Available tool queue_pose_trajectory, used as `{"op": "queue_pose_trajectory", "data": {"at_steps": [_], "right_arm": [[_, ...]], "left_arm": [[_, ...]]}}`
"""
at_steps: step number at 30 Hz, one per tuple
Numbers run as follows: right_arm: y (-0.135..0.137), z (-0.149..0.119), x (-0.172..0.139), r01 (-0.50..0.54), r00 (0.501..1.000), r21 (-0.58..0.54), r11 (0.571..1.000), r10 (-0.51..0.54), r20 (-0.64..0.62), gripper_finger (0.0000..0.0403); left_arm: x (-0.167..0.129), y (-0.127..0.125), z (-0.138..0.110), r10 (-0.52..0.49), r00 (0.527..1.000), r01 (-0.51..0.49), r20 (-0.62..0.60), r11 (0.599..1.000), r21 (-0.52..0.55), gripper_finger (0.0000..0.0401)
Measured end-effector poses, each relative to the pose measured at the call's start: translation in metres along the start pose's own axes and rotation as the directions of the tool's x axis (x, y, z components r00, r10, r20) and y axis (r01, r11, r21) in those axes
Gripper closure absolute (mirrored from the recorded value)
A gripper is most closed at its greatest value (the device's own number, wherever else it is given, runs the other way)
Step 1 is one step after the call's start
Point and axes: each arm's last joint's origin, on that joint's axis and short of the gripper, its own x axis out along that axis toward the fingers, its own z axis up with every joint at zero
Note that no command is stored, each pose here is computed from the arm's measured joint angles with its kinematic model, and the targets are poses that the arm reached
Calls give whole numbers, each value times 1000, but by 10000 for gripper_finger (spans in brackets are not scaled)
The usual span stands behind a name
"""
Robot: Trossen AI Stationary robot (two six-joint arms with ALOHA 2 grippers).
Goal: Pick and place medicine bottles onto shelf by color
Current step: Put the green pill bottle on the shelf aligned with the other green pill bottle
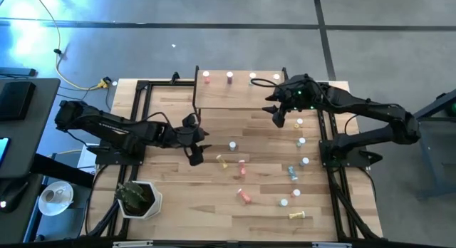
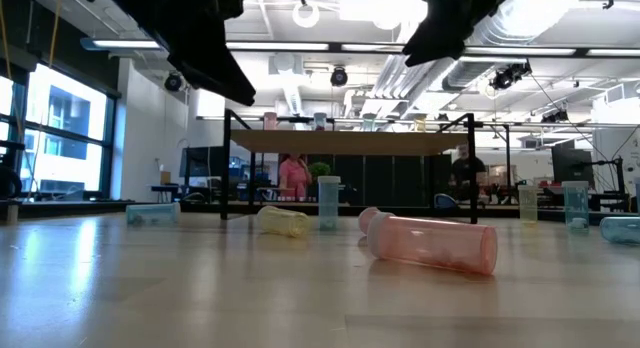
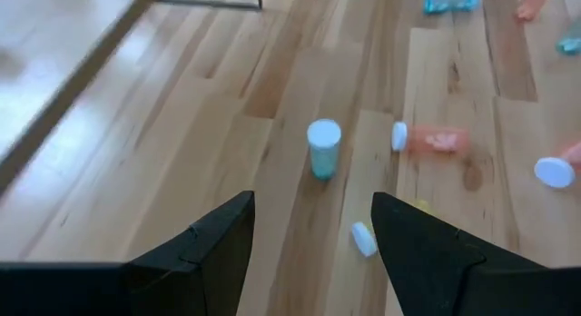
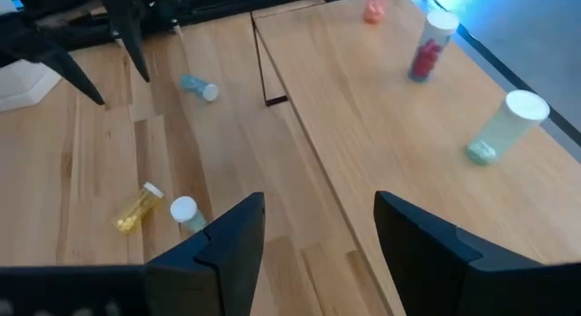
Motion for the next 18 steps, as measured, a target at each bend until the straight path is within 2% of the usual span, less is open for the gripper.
{"op": "queue_pose_trajectory", "data": {"at_steps": [6,12,18], "right_arm": [[1,0,0,-2,1000,-3,1000,2,-1,203],[1,-5,0,-1,999,26,1000,2,-52,203],[7,-8,0,-17,996,30,999,20,-86,203]], "left_arm": [[12,-5,0,-11,1000,11,6,1000,-3,187],[25,-11,-5,-92,995,92,-41,996,1,187],[40,-18,-9,-155,986,153,-61,987,-44,187]]}}
